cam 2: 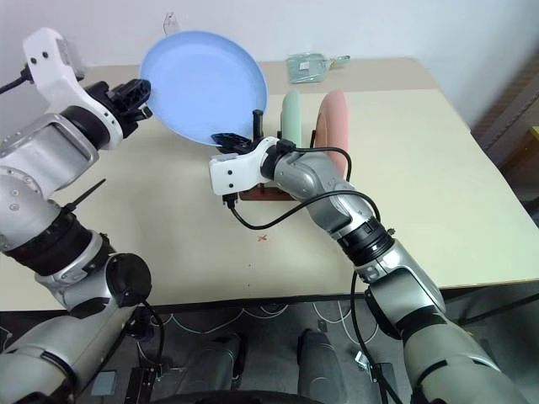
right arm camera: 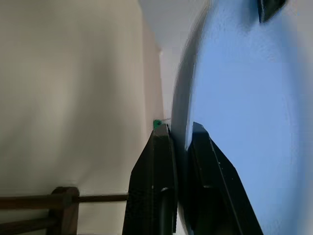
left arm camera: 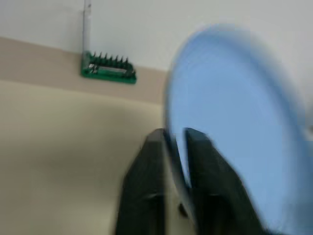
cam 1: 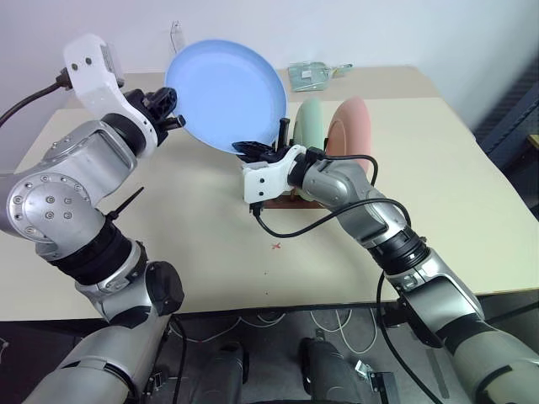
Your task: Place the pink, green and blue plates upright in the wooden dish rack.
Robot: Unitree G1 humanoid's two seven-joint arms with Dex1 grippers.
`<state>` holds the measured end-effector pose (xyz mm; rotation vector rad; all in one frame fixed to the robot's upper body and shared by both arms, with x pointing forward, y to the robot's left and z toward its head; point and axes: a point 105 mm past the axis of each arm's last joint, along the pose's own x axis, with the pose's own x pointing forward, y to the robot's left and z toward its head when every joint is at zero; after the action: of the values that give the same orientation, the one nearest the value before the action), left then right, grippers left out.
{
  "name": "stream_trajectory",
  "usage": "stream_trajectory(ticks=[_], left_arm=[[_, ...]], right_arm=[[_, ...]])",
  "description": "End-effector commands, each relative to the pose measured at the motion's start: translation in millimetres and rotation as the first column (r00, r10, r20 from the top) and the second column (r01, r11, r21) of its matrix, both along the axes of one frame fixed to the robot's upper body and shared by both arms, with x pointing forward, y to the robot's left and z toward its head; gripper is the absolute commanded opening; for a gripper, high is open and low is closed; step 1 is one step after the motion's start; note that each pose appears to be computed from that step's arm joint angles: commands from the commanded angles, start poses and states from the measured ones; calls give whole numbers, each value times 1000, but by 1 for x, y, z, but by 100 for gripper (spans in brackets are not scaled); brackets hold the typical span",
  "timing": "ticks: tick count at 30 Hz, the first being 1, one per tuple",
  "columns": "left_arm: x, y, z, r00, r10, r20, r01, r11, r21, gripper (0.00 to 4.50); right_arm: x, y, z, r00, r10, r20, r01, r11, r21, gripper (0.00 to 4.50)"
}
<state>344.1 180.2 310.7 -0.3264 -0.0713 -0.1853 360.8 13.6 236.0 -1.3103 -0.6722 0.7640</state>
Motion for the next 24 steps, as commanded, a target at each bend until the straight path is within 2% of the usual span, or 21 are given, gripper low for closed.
stream_trajectory(ticks=[1,3,7,9,11,14,16,19,21,24], left_arm=[[-4,32,27,978,147,148,-135,986,-94,244],[-2,52,28,960,226,163,-212,972,-101,341],[-6,98,30,901,376,216,-362,926,-103,341],[-7,114,24,881,412,232,-414,909,-45,341],[-7,119,6,884,396,249,-430,897,100,341],[-6,105,-33,933,276,230,-334,901,277,341],[-8,90,-59,966,169,194,-223,926,304,341],[-14,71,-99,992,47,118,-99,866,490,341],[-19,59,-121,998,-18,66,-22,831,556,341],[-23,50,-130,996,-63,59,21,841,540,341]], right_arm=[[-13,5,33,997,58,44,-63,989,136,0],[-18,7,38,996,86,20,-88,979,183,0],[-33,14,51,977,195,-86,-151,919,364,0],[-41,16,58,950,265,-164,-161,867,472,0],[-50,17,64,874,392,-288,-143,772,619,0],[-60,15,70,705,578,-410,-52,619,784,0],[-61,13,66,619,634,-463,29,571,820,0],[-61,7,62,513,701,-495,150,495,856,0],[-57,2,60,480,722,-499,222,450,865,0],[-54,-2,59,464,728,-504,278,421,863,0]])
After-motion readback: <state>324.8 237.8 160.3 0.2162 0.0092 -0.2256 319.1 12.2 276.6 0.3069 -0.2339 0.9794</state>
